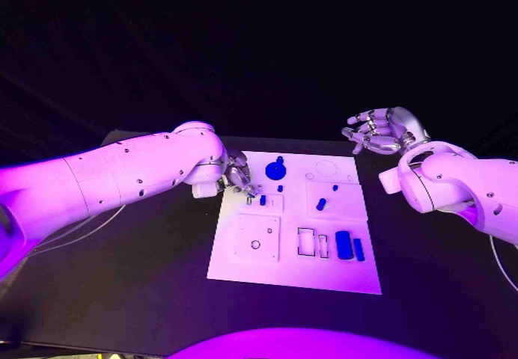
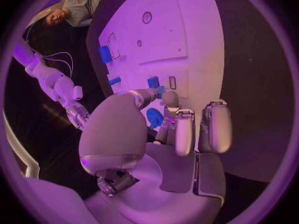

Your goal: Assemble the parts on the task board

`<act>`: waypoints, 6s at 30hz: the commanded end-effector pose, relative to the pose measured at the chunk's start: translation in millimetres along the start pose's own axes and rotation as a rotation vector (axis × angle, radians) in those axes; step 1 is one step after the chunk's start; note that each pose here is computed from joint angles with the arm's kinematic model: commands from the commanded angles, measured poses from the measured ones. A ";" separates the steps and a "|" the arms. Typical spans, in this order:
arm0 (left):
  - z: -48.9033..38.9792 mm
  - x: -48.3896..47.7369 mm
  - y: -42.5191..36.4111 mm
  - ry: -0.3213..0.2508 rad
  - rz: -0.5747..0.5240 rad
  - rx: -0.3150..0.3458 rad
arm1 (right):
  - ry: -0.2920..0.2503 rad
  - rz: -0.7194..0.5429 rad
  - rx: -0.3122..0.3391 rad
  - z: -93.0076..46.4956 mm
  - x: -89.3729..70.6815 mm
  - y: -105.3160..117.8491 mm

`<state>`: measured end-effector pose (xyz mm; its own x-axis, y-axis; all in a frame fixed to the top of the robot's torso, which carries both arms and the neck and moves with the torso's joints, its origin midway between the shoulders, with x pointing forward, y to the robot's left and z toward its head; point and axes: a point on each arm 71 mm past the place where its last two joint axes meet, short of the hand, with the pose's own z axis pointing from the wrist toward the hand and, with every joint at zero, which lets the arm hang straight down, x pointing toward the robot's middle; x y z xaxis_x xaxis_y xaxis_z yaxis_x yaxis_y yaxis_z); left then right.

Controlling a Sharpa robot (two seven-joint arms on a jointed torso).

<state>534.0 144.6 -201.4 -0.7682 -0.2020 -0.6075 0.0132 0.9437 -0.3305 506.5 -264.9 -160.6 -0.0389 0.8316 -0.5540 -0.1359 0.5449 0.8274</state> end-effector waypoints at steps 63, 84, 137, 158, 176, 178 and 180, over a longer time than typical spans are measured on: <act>5.3 11.8 3.8 0.004 0.108 -0.031 | -0.058 0.077 -0.048 1.2 -3.2 3.3; 5.3 14.4 3.2 0.023 0.121 -0.031 | -0.054 0.079 -0.046 1.7 -2.6 3.2; -12.5 7.7 18.6 -0.123 -0.046 0.015 | -0.051 0.079 -0.040 1.6 -3.9 1.5; -9.7 18.6 16.2 -0.146 -0.046 0.032 | -0.047 0.080 -0.037 0.9 -3.3 0.1; -3.1 21.1 17.3 -0.076 0.012 0.008 | -0.045 0.081 -0.037 1.1 -2.6 -0.2; -2.8 21.5 17.2 -0.069 0.018 0.007 | -0.045 0.081 -0.037 1.1 -2.5 -0.2; -2.5 21.7 16.9 -0.065 0.021 0.006 | -0.045 0.081 -0.037 1.1 -2.4 -0.3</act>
<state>517.9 159.4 -217.0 -0.7002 -0.2381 -0.6731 0.0044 0.9413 -0.3376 507.9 -268.8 -159.6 0.0085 0.8775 -0.4795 -0.1562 0.4748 0.8661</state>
